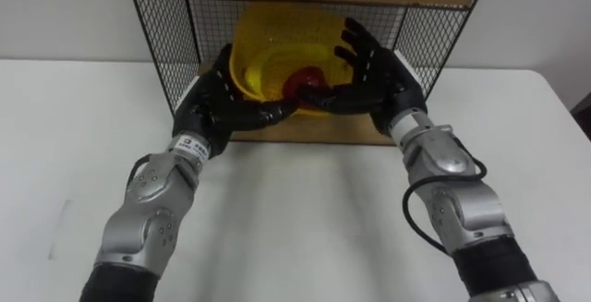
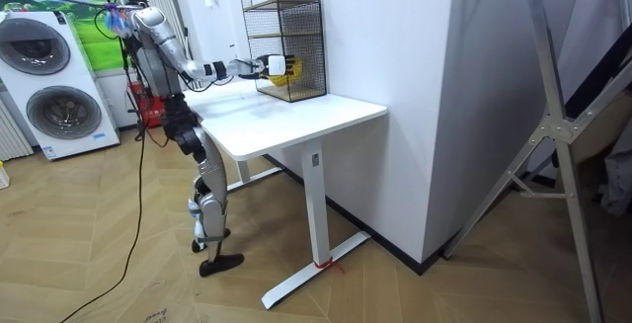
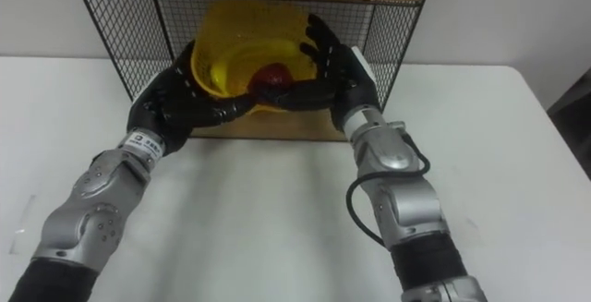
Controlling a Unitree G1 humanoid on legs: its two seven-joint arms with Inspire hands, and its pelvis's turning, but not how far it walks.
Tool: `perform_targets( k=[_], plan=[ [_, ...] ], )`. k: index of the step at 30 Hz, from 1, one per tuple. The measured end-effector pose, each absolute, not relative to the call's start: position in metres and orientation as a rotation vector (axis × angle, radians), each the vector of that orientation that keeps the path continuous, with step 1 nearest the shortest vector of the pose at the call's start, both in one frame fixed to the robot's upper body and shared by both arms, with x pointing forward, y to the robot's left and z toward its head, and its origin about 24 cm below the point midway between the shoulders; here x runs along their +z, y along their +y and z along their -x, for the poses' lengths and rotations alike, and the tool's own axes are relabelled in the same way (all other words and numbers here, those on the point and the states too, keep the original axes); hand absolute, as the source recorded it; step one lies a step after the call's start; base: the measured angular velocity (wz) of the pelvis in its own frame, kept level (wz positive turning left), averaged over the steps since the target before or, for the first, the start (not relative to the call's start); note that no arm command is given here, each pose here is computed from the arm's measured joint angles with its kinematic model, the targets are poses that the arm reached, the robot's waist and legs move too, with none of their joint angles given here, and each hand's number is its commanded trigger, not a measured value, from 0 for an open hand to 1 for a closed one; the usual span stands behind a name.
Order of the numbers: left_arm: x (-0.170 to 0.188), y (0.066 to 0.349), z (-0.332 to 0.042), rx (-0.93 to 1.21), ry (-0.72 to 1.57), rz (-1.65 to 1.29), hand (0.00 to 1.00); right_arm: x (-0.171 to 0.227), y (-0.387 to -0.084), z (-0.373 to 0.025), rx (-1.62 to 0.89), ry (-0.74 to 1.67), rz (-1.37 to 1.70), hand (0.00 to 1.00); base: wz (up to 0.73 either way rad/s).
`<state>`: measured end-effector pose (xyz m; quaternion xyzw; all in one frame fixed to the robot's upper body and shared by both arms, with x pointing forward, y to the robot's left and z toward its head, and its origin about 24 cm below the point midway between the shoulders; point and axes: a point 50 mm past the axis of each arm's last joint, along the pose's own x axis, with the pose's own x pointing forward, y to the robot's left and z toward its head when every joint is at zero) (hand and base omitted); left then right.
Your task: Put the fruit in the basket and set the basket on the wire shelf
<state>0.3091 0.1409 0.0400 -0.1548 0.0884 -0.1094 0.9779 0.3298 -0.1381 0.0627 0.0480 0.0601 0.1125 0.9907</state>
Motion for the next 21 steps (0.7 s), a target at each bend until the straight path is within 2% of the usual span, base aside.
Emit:
perform_targets(
  k=[7,16,21],
  plan=[
    [0.046,0.141,-0.335,-0.201,0.233,0.322,0.00,0.094,-0.138,-0.359,0.207,0.081,-0.112,0.00,0.00],
    [0.029,0.141,-0.338,-0.173,0.356,0.308,0.00,0.048,-0.149,-0.357,0.160,0.298,-0.154,0.00,0.00],
    [0.030,0.143,-0.344,-0.156,0.372,0.323,0.00,0.045,-0.150,-0.361,0.157,0.341,-0.165,0.00,0.00]
  ],
)
